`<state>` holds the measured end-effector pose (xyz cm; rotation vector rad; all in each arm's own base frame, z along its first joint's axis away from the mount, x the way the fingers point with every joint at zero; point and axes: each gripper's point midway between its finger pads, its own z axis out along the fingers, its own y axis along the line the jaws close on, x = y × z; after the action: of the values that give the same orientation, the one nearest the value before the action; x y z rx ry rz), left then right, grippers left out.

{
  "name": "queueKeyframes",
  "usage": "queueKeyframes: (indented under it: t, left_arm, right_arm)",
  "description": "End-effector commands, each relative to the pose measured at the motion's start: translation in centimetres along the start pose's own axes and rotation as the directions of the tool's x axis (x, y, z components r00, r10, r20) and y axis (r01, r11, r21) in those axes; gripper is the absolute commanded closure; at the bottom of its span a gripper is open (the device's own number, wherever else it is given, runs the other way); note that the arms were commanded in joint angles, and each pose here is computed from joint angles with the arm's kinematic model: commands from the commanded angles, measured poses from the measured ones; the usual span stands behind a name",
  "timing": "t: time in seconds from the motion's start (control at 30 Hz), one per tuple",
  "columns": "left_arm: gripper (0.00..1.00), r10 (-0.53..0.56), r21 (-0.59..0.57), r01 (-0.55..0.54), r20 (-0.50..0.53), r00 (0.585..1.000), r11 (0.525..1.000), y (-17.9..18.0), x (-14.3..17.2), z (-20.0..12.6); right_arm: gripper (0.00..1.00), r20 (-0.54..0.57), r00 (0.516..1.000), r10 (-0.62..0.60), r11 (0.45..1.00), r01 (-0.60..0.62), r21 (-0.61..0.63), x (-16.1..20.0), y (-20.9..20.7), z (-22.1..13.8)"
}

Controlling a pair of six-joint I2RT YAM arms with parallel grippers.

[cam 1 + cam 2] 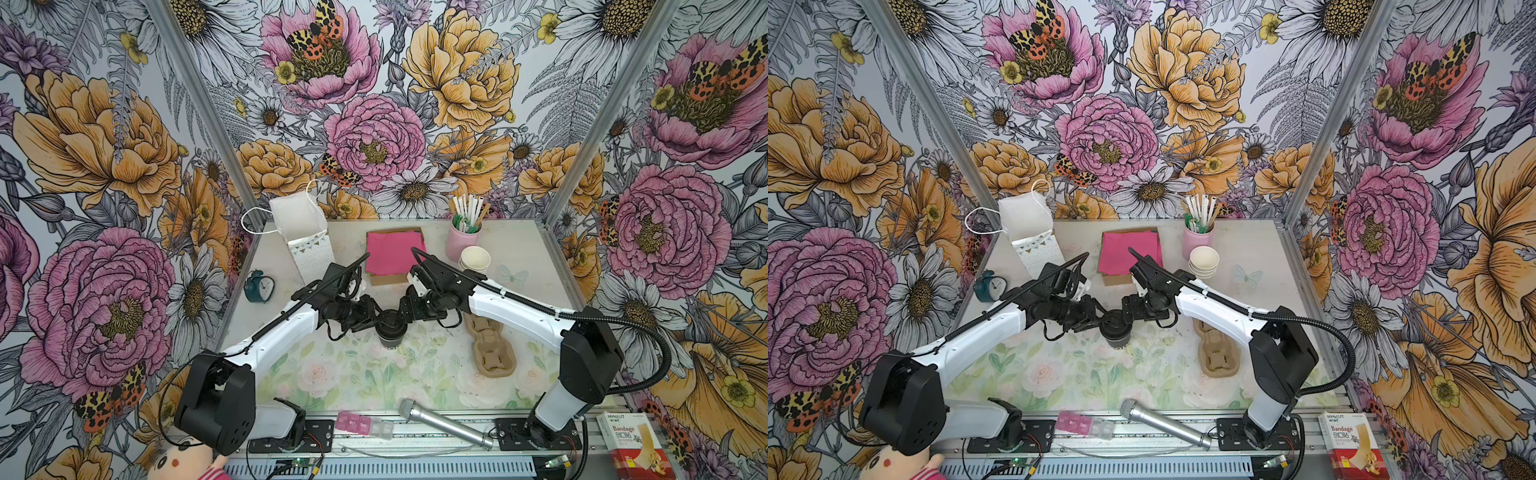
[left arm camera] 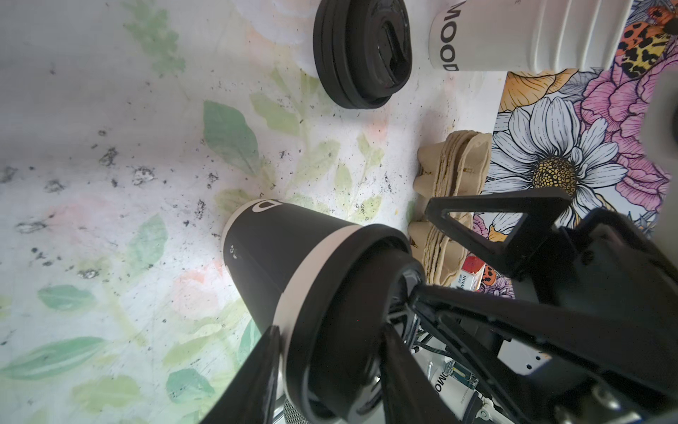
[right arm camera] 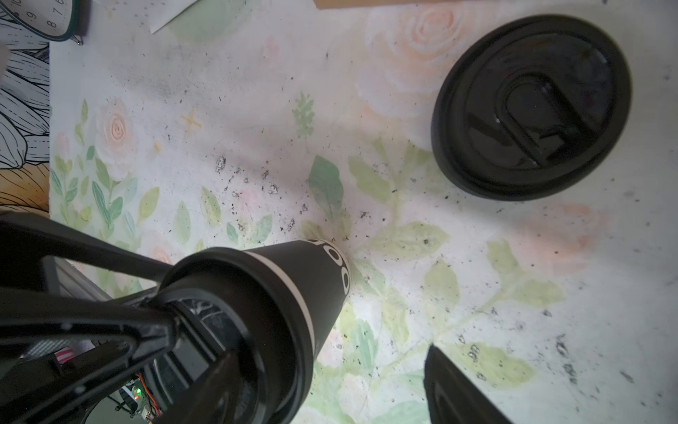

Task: Pack a coffee takeout order
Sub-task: Close the lid on the coffee cup.

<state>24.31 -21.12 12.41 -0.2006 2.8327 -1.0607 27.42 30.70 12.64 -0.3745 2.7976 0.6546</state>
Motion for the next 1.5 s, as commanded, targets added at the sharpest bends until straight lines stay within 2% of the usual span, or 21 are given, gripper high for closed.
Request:
queueKeyframes:
  t: [0.0, 0.47, 0.63, 0.93, 1.13, 1.33, 1.47]
  left_arm:
    - [0.58, -0.019, -0.042, 0.019, 0.008, 1.0, 0.999, 1.0, 0.8, 0.0]
    - [0.62, -0.049, -0.046, 0.051, 0.04, 0.998, 0.998, 1.0, 2.1, -0.6]
    - [0.57, -0.04, -0.026, 0.042, 0.061, 0.997, 0.999, 0.1, 1.4, -1.2]
    - [0.42, -0.028, 0.03, 0.025, 0.109, 0.994, 0.999, -1.7, -0.6, -2.9]
    - [0.39, -0.009, 0.068, -0.004, 0.189, 0.982, 0.998, -2.6, -2.3, -5.5]
    - [0.33, 0.085, 0.06, -0.107, 0.298, 0.951, 0.992, -4.0, -3.3, -8.4]
    - [0.31, 0.154, 0.017, -0.171, 0.348, 0.925, 0.985, -4.0, -3.9, -9.6]
  right_arm:
    - [0.21, -0.085, 0.996, -0.016, 0.996, 0.023, 0.083, 1.4, -2.3, 2.1]
    - [0.23, -0.099, 0.991, -0.086, 0.996, 0.088, 0.009, 0.3, -0.4, 2.7]
    - [0.23, -0.066, 0.992, -0.106, 0.994, 0.107, 0.001, -0.7, 0.2, 1.9]
    - [0.14, 0.086, 0.992, -0.09, 0.995, 0.094, -0.042, -4.8, 3.0, -2.3]
    - [0.15, 0.12, 0.992, -0.044, 0.999, 0.048, -0.026, -3.6, 2.5, -4.2]
    - [0.17, 0.201, 0.979, 0.007, 1.0, -0.005, -0.012, -2.9, 2.3, -7.3]
    - [0.19, 0.216, 0.976, 0.019, 1.0, -0.017, -0.014, -1.1, 3.0, -8.1]
